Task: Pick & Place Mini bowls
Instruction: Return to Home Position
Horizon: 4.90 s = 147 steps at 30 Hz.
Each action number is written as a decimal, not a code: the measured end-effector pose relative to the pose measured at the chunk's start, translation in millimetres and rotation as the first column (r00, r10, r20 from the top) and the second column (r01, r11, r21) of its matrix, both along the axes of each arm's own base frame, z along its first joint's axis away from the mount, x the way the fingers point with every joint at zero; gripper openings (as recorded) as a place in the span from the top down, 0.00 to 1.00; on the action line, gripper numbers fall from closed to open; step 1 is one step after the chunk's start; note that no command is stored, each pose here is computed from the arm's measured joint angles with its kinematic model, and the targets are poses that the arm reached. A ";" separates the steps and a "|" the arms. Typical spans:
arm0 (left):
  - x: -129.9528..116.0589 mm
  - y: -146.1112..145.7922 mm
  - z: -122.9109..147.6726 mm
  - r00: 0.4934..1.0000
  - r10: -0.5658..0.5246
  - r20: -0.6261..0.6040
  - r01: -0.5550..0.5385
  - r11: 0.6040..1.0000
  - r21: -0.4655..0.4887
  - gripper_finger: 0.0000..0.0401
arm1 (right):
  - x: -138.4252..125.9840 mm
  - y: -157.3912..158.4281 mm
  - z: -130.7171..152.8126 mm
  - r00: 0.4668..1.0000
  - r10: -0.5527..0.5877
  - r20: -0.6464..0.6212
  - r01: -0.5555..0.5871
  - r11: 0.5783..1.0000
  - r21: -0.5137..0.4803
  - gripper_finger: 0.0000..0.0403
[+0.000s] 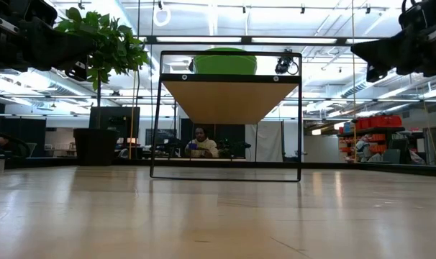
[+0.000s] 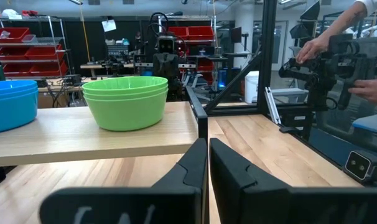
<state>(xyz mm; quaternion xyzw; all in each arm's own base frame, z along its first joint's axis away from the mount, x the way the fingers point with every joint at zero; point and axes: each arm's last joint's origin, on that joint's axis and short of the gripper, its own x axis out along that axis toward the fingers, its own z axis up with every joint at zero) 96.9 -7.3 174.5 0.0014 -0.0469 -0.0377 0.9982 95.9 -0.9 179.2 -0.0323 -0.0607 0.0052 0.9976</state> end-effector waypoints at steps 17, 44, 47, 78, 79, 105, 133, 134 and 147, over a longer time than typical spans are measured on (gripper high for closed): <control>0.0 0.0 -0.1 1.000 0.000 0.000 0.000 1.000 0.000 0.94 | 0.7 -0.3 -8.9 0.996 -0.001 -0.092 0.009 0.997 0.082 1.00; 0.0 0.0 0.0 1.000 0.000 0.000 0.000 1.000 0.000 0.94 | 0.6 -0.3 -8.6 0.996 -0.001 -0.091 0.008 0.997 0.081 0.92; 0.0 0.0 0.0 1.000 0.000 0.000 0.000 1.000 0.000 0.94 | 0.6 -0.3 -8.6 0.996 -0.001 -0.091 0.008 0.997 0.080 0.92; 0.0 0.0 0.0 1.000 0.000 0.001 0.000 1.000 0.000 0.94 | 0.6 -0.3 -8.6 0.996 -0.001 -0.091 0.008 0.997 0.080 0.92; 0.0 0.0 -0.1 1.000 0.000 0.000 0.000 1.000 0.000 0.94 | 0.6 -0.3 -8.6 0.996 -0.001 -0.091 0.008 0.997 0.080 0.92; 0.0 0.0 -0.1 1.000 0.000 0.000 0.000 1.000 0.000 0.94 | 0.6 -0.3 -8.5 0.996 -0.001 -0.090 0.008 0.997 0.080 0.92; 0.0 0.0 0.0 1.000 0.000 0.000 0.000 1.000 0.000 0.94 | 0.6 -0.3 -8.5 0.996 -0.001 -0.090 0.008 0.997 0.080 0.92; 0.0 0.0 0.0 1.000 0.000 0.000 0.000 1.000 0.000 0.94 | 0.6 -0.3 -8.5 0.996 -0.001 -0.090 0.008 0.997 0.080 0.92; 0.0 0.0 -0.1 1.000 0.000 0.000 0.000 1.000 0.000 0.94 | 0.6 -0.3 -8.4 0.996 -0.001 -0.090 0.008 0.997 0.080 0.92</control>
